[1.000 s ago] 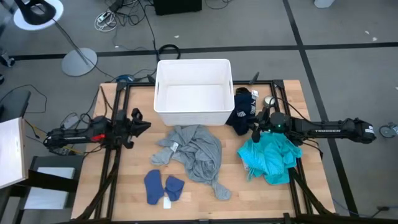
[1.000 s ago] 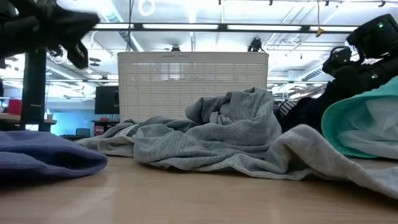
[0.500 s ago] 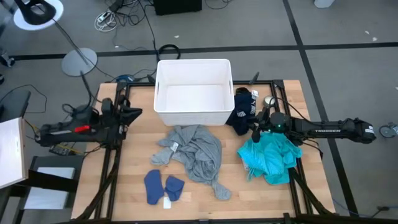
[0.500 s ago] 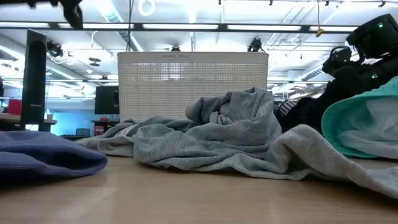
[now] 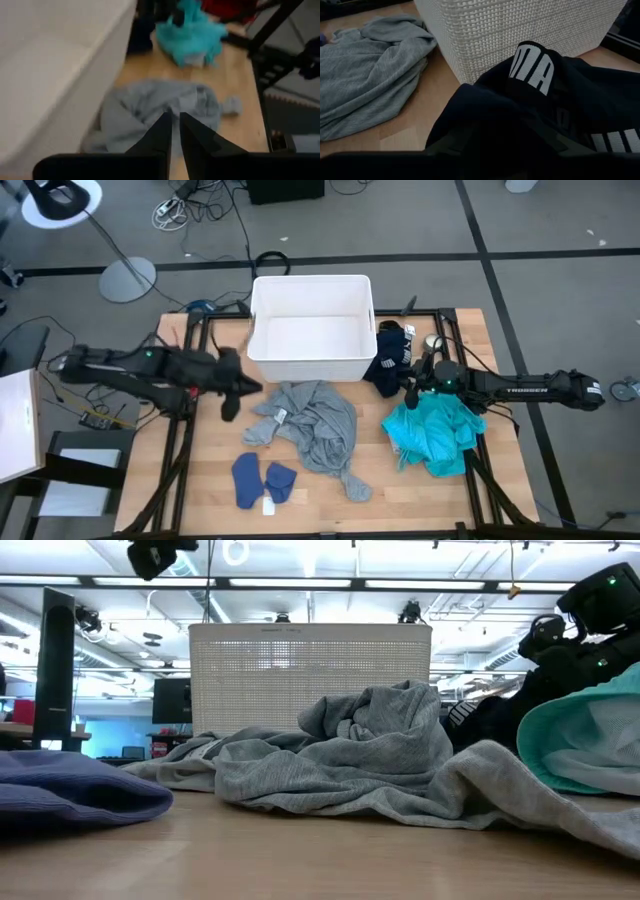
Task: Sort clothes
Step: Put the left blue sock into the white laundry bin
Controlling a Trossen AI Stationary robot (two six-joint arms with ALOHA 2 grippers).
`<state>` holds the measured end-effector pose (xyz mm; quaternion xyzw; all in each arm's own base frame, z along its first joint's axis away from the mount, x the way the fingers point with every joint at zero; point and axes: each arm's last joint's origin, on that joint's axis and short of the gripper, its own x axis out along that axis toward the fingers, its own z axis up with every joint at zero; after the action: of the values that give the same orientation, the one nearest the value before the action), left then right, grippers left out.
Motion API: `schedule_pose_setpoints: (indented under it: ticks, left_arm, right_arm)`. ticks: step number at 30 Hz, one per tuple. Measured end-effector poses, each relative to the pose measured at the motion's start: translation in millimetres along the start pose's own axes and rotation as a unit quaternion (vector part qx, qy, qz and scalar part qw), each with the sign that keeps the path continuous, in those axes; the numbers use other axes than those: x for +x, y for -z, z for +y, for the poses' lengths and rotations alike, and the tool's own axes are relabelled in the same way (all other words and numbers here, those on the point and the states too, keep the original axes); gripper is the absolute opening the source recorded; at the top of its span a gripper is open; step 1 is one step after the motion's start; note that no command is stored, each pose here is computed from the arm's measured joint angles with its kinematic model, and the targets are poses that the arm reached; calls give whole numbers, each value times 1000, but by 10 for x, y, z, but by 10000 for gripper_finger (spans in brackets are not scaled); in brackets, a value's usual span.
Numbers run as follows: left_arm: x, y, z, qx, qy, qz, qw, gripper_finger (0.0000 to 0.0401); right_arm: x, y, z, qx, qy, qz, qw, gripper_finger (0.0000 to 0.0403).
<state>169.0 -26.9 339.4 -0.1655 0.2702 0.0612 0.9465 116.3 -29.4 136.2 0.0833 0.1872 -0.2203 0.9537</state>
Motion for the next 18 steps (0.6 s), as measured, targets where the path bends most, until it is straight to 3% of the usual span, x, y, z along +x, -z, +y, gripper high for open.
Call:
schedule_pose_setpoints:
  ticks: [9,14,18]
  left_arm:
    - [125,440,-448,-87,-40,89,991,41]
    - [275,712,-648,-87,-61,143,984,41]
    - [440,890,-707,-66,-113,185,974,41]
  right_arm:
    - [0,0,0,0,0,0,1000,130]
    - [0,0,0,0,0,0,1000,130]
    - [0,0,0,0,0,0,1000,130]
